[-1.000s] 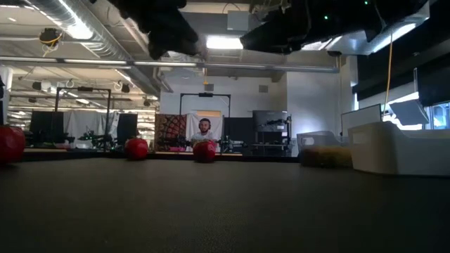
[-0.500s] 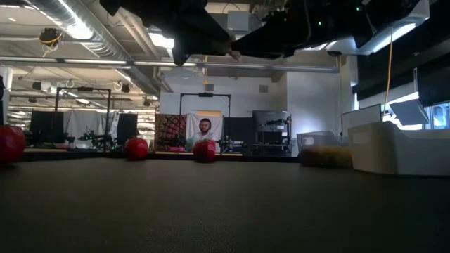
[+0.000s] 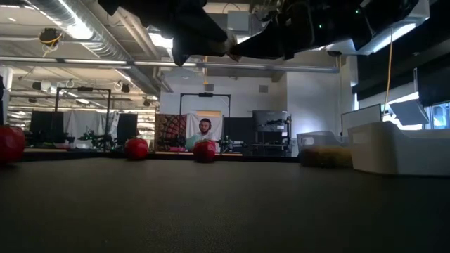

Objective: Sort produce into baskets
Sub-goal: Put the garlic into the white bin

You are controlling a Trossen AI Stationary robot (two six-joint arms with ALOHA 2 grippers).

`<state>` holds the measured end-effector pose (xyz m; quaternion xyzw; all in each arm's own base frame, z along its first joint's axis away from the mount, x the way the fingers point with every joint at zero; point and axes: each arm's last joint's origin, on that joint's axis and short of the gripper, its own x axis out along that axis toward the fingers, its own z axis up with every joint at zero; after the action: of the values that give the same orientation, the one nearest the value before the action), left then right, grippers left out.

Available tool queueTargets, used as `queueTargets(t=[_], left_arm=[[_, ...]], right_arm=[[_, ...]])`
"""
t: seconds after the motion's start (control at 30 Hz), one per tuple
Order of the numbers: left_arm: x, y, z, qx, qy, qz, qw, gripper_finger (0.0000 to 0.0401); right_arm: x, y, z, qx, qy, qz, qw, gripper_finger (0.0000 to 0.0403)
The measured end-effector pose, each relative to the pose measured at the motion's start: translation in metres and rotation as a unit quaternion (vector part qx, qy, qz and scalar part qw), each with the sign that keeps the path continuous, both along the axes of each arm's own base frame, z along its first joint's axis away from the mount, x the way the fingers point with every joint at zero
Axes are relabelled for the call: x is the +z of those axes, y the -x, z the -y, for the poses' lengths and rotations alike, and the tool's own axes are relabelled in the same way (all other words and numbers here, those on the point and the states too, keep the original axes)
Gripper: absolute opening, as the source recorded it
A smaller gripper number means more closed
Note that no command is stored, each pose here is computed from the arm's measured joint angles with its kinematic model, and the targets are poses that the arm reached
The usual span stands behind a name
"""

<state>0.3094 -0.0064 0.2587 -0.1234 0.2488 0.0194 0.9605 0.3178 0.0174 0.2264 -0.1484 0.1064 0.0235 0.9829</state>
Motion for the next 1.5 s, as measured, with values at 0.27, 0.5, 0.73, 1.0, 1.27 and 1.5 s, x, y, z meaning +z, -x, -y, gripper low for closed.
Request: queueTargets(t=[0.27, 0.5, 0.73, 1.0, 1.27, 1.5], left_arm=[[0.000, 0.004, -0.001, 0.004, -0.006, -0.016, 1.000, 0.0243], [0.004, 0.022, -0.001, -0.004, -0.020, -0.066, 0.998, 0.0268], [-0.005, 0.027, -0.002, 0.005, -0.026, -0.117, 0.993, 0.0269], [-0.006, 0.027, -0.003, 0.028, -0.040, -0.120, 0.992, 0.0269], [-0.005, 0.027, -0.003, 0.028, -0.041, -0.118, 0.992, 0.0269], [-0.005, 0.027, -0.003, 0.028, -0.041, -0.117, 0.992, 0.0269]], right_arm=[[0.000, 0.002, 0.001, -0.009, 0.006, -0.015, 1.000, 0.0013], [0.022, 0.027, 0.003, -0.034, 0.015, -0.042, 0.998, 0.0018], [0.041, 0.076, 0.008, -0.080, -0.021, -0.127, 0.988, 0.0017], [0.051, 0.139, 0.012, -0.147, -0.124, -0.214, 0.958, 0.0019], [0.047, 0.191, 0.015, -0.236, -0.247, -0.290, 0.894, 0.0019], [0.021, 0.207, 0.013, -0.286, -0.337, -0.368, 0.818, 0.0019]])
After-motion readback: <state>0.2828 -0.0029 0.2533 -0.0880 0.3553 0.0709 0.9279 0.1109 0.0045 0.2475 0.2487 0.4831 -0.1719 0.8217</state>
